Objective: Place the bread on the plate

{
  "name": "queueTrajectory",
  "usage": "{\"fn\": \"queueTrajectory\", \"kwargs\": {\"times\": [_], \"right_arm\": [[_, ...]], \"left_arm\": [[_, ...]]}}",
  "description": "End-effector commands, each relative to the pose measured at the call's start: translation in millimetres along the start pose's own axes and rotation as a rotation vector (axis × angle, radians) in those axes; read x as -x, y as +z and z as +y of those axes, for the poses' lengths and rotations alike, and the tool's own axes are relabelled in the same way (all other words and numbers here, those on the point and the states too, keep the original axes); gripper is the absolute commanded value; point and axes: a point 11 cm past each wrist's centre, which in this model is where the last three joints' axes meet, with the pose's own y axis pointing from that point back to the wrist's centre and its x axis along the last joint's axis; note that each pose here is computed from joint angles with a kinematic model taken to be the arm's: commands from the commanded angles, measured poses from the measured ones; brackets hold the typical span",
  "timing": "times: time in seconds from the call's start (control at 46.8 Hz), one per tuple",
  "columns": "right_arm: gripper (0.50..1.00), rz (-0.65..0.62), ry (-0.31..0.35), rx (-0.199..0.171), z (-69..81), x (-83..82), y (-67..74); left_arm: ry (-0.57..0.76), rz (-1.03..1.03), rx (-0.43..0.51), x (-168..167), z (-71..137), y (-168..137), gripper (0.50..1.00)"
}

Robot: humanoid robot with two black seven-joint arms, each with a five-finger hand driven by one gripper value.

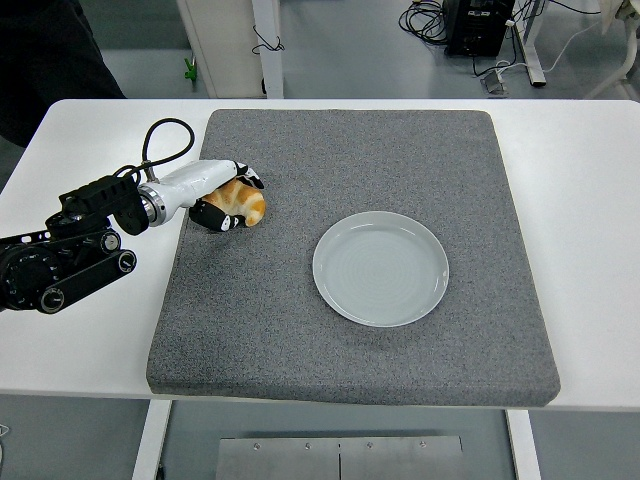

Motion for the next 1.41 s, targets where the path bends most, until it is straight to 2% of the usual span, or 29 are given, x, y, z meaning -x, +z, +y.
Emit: {"fn": "queueTrajectory", "kwargs": {"times": [0.0, 0.256, 0.534, 0.748, 1.111, 1.389], "right_arm": [[1.000, 0.000, -0.001, -0.001, -0.2, 0.5, -0.5], [1.000, 0.000, 0.000, -0.001, -0.2, 0.0, -0.4], [1.000, 0.000, 0.000, 0.001, 0.1, 0.1, 0.4], [1.000, 0.000, 0.000, -0.001, -0.2, 0.0, -0.4], [1.000, 0.000, 0.000, 0.001, 0.1, 0.1, 0.4], [1.000, 0.000, 0.000, 0.001, 0.1, 0.1, 0.4]], "left_arm": [[0.018, 0.017, -0.002, -9.9, -0.4, 0.4, 0.622], [0.087, 0.013, 0.030, -53.3, -4.2, 14.2, 0.622], [0.144, 0.023, 0.048, -83.4, -2.4, 20.2, 0.625], [0.164, 0.024, 0.103, -105.9, -2.5, 42.1, 0.625], [0.130, 0.016, 0.285, -96.4, -5.5, 114.2, 0.625], [0.104, 0.024, 0.381, -84.1, -13.9, 159.6, 0.625]]}}
